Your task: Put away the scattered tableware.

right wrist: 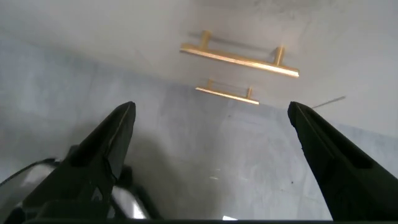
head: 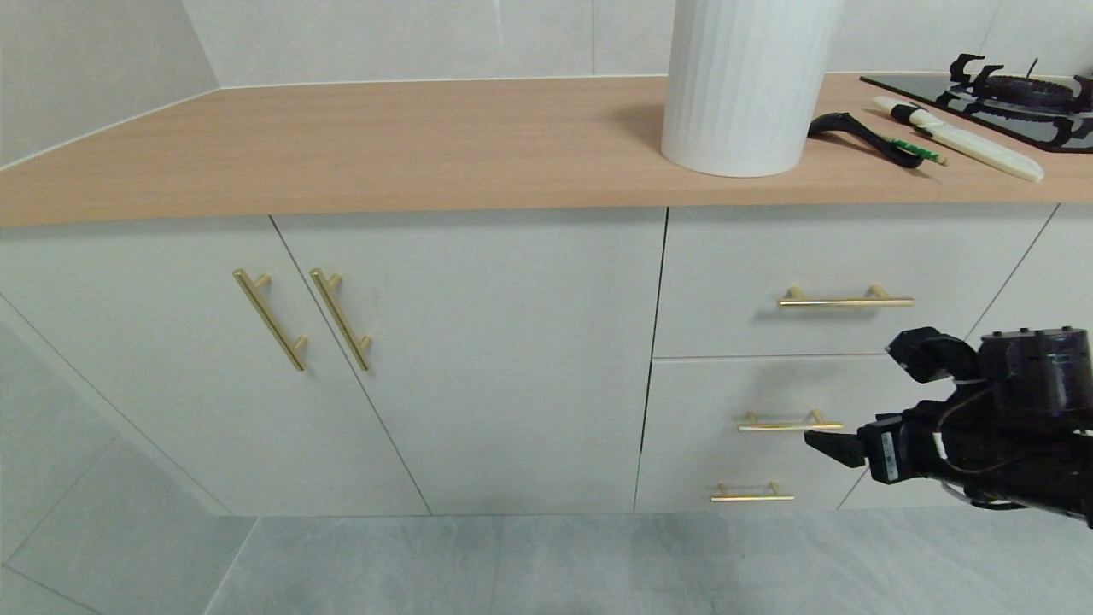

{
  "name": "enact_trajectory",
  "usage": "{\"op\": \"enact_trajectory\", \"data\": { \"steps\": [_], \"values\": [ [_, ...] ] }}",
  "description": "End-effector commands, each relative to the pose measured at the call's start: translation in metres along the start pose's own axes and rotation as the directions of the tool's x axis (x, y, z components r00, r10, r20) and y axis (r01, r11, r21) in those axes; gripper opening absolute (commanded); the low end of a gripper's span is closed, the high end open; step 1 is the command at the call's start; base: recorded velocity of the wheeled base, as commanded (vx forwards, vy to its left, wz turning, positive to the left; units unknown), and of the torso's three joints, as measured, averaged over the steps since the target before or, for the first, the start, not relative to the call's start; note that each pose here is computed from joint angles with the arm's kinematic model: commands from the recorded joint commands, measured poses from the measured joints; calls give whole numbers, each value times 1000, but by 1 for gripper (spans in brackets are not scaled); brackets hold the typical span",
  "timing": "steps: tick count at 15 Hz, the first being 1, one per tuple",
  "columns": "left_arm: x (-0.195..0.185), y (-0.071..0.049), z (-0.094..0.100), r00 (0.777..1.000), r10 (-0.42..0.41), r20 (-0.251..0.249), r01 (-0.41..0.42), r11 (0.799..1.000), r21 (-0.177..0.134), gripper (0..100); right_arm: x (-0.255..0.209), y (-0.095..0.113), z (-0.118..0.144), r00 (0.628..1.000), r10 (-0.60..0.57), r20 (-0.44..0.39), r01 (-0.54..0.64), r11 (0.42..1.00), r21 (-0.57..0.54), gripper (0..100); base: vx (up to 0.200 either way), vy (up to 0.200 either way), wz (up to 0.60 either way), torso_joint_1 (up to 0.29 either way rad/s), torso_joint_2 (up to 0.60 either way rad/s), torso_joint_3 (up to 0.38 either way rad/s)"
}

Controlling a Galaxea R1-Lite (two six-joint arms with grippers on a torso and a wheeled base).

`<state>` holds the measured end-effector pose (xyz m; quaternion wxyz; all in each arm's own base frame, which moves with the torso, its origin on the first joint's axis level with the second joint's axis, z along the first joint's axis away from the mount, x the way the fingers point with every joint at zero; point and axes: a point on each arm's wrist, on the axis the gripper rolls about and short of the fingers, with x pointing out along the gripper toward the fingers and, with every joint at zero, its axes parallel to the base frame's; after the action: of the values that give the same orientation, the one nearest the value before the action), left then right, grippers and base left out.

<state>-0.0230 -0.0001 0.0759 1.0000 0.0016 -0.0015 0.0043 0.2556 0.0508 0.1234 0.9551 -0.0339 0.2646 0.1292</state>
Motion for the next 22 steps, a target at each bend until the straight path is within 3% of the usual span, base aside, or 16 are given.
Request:
{"op": "enact_trajectory", "data": {
  "steps": [1,6,14,22],
  "values": [
    [0,0,0,1000,1,-1,-1,1000,0,100,42,-5,-11,996,-11,-84,12,1000,6,100,0,0,0,0,0,0],
    [0,0,0,1000,1,-1,-1,1000,0,100,76,-18,-17,986,-169,2,169,985,18,100,0,0,0,0,0,0],
    [0,0,0,1000,1,-1,-1,1000,0,100,115,-23,-34,952,-300,57,297,953,57,100,0,0,0,0,0,0],
    [0,0,0,1000,1,-1,-1,1000,0,100,134,-26,-32,938,-339,74,329,936,127,100,0,0,0,0,0,0]
  ]
}}
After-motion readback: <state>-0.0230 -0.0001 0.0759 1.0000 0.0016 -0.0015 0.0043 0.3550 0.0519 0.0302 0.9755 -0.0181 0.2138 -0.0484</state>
